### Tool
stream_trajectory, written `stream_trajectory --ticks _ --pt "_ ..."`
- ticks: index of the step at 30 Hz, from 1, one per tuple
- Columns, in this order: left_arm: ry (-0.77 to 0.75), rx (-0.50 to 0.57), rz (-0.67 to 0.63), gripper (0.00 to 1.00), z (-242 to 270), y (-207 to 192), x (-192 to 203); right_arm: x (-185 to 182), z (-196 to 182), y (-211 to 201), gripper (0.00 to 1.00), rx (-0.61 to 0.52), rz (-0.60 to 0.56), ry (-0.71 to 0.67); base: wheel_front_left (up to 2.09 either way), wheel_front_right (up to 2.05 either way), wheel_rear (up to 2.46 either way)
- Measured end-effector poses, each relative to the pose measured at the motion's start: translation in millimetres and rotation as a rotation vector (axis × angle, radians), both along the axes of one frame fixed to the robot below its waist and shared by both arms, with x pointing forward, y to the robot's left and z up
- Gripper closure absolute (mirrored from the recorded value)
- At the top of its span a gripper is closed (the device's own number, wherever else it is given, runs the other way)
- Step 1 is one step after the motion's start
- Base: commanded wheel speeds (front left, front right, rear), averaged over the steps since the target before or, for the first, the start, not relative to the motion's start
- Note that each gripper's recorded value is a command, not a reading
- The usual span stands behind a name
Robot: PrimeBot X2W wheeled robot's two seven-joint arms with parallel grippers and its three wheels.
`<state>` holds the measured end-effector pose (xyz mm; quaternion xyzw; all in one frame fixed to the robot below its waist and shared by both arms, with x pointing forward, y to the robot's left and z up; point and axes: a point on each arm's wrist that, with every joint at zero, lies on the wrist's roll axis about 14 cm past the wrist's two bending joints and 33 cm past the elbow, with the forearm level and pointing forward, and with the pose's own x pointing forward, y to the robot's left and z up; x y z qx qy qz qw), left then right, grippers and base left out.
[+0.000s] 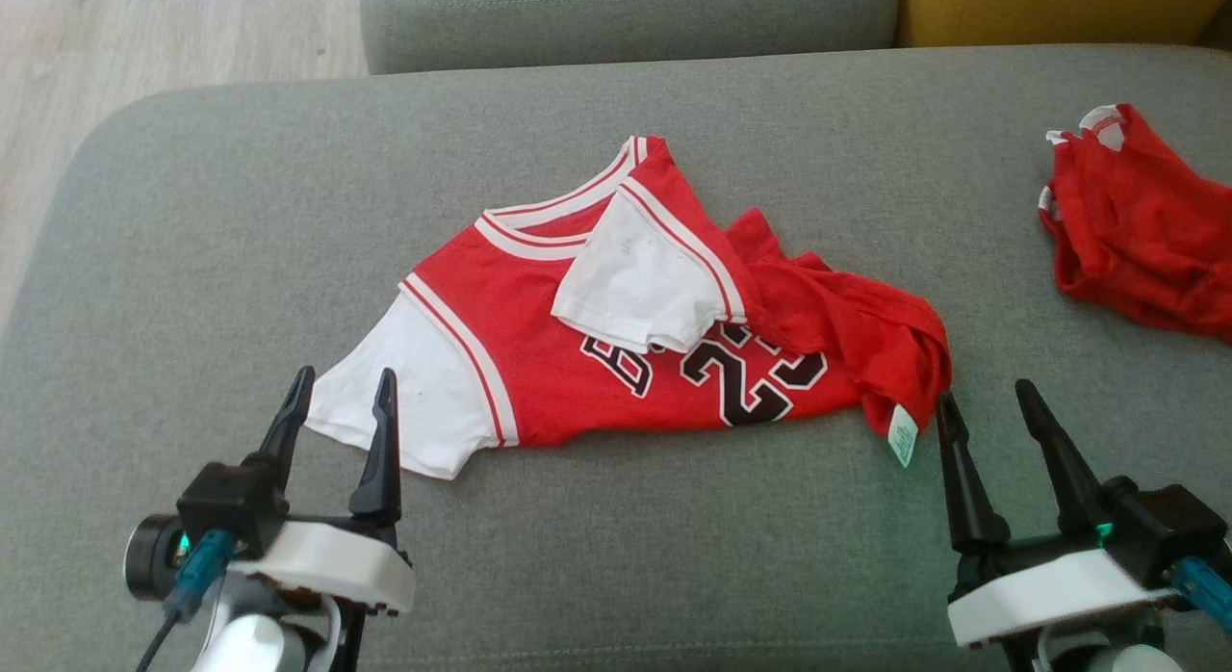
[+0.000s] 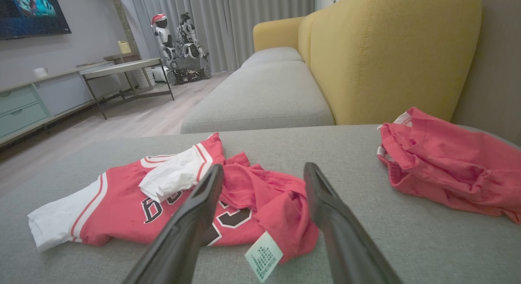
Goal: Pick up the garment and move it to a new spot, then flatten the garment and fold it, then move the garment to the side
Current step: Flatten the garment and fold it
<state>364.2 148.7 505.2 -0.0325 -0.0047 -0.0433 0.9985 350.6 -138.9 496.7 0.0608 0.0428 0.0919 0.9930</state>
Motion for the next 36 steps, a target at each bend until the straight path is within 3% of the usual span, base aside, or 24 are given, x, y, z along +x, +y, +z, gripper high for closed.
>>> stream_trajectory --ticks 14,18,26,31,36 --pt "0.006 -0.008 -0.004 0.0 -1 -1 -1 1 -1 2 0.0 0.009 0.005 0.006 0.0 0.0 0.0" --pt "0.022 -0.012 -0.064 0.0 -4 -15 2 3 -5 2 0.0 0.017 0.004 0.018 0.0 0.0 0.0" --pt "0.002 -0.037 -0.259 0.0 12 -77 57 12 -14 -4 0.0 0.017 -0.018 0.045 0.0 0.0 0.0" --pt "0.136 -0.073 -0.341 0.0 -20 -106 88 24 -14 -13 0.0 0.014 -0.046 0.037 0.0 0.0 0.0" --pt "0.278 -0.043 -0.401 0.0 -61 -120 115 28 -25 -22 0.0 0.017 -0.078 0.061 0.0 0.0 0.0"
